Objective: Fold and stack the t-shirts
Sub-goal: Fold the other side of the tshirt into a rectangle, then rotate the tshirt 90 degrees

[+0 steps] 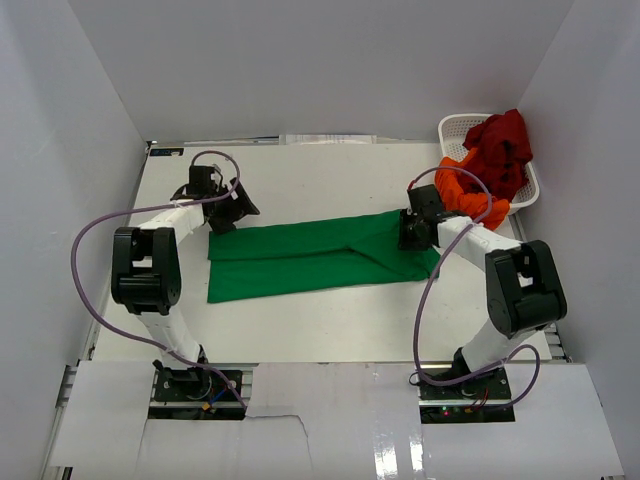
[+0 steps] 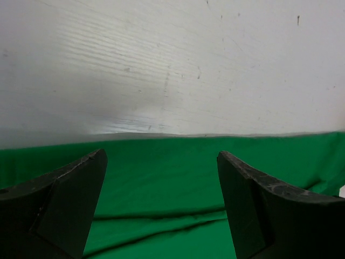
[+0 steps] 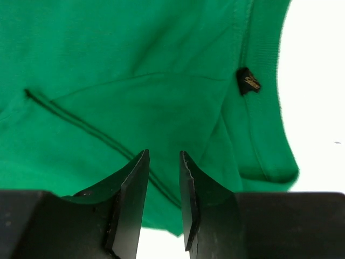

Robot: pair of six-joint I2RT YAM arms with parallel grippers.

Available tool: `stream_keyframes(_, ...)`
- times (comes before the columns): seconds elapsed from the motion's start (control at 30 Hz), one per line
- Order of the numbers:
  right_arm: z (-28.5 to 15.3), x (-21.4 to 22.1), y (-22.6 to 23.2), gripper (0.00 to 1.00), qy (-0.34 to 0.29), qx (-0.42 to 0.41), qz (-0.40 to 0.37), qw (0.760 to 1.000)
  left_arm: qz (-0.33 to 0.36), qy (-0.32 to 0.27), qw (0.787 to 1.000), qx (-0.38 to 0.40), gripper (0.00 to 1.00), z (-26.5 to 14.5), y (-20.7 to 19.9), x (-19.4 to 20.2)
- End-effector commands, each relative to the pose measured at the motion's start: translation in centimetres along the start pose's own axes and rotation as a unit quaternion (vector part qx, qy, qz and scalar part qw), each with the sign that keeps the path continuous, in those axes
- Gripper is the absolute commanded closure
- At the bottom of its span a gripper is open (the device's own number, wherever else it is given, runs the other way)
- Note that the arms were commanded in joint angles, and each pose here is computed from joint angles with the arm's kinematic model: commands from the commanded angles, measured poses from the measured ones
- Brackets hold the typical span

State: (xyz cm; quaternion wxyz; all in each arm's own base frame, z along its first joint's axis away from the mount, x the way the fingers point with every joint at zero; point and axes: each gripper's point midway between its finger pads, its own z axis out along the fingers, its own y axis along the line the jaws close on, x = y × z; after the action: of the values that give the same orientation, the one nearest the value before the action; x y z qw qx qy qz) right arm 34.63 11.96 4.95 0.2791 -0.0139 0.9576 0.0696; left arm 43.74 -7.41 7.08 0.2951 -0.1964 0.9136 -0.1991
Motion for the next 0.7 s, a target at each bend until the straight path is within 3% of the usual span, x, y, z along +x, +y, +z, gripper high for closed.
stream_keyframes(0.0,1.6,0.1,0.6,0.66,0.006,-0.011,0.011,1.0,0.008,0.012,0.999,0.033,0.06,0.4,-1.5,0.5)
stream_keyframes(0.2,4.5,-0.5,0.8,0.66,0.029,-0.007,0.011,0.999,-0.018,0.032,0.999,-0.011,0.06,-0.4,-0.1,4.2)
stream_keyframes(0.47,8.4,-1.7,0.8,0.67,0.049,-0.013,0.016,0.999,-0.056,-0.007,0.995,-0.083,0.04,-5.3,3.1,7.0)
stream_keyframes(0.6,10.8,-4.3,0.8,0.67,0.039,-0.025,0.015,0.999,-0.075,-0.013,0.991,-0.112,0.04,-7.5,4.9,9.5)
stream_keyframes(0.67,12.3,-6.5,1.9,0.66,0.029,-0.053,0.018,0.998,-0.085,-0.007,0.993,-0.082,0.04,-8.5,3.7,10.6)
